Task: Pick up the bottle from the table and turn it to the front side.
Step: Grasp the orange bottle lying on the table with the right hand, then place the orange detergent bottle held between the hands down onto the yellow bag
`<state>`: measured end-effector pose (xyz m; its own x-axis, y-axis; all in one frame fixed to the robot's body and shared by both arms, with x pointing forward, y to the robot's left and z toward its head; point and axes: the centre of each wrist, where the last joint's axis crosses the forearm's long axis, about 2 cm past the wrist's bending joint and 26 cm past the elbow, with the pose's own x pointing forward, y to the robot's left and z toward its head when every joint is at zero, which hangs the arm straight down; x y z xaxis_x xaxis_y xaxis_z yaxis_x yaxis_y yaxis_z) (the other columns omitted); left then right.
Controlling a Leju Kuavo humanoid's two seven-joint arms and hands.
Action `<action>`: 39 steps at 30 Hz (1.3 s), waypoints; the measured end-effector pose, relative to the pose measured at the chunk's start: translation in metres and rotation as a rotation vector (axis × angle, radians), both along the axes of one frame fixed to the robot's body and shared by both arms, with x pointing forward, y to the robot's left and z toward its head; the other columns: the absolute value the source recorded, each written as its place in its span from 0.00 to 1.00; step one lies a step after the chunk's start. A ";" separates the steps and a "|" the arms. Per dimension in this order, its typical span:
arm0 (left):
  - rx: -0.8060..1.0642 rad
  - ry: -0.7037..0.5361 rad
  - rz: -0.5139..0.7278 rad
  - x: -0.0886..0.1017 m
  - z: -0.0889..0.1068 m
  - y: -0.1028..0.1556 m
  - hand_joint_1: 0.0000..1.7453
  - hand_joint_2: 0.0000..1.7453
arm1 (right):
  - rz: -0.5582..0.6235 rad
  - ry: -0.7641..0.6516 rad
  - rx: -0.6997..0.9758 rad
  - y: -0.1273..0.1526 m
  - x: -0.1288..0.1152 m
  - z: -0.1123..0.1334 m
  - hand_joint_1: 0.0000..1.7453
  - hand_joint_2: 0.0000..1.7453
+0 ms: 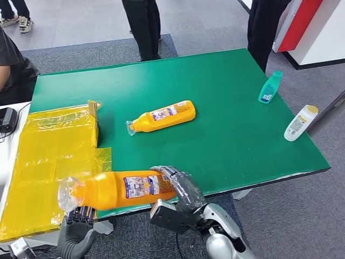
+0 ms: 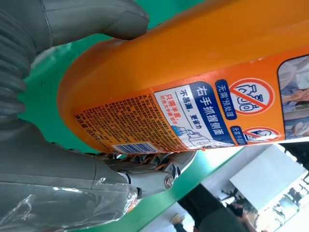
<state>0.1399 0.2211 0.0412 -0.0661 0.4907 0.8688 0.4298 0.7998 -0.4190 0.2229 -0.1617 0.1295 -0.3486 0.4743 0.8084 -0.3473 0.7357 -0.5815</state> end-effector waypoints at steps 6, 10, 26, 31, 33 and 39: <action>-0.002 -0.012 -0.005 0.001 0.003 -0.001 0.00 1.00 | 0.017 0.016 -0.009 0.005 -0.005 -0.006 1.00 1.00; 0.012 -0.030 -0.040 0.001 0.006 -0.006 0.00 1.00 | 0.016 0.011 -0.053 0.009 -0.006 -0.010 1.00 1.00; 0.126 -0.119 -0.146 0.003 0.015 -0.025 0.00 1.00 | 0.100 0.023 -0.174 0.032 -0.009 -0.031 1.00 1.00; 0.136 -0.124 -0.161 0.002 0.014 -0.025 0.23 1.00 | 0.107 0.030 -0.183 0.033 -0.010 -0.033 1.00 1.00; 0.149 -0.123 -0.153 0.002 0.014 -0.025 0.72 1.00 | 0.109 0.031 -0.184 0.034 -0.010 -0.034 1.00 1.00; 0.225 -0.124 -0.108 0.001 0.015 -0.023 1.00 1.00 | 0.108 0.041 -0.175 0.034 -0.013 -0.036 1.00 1.00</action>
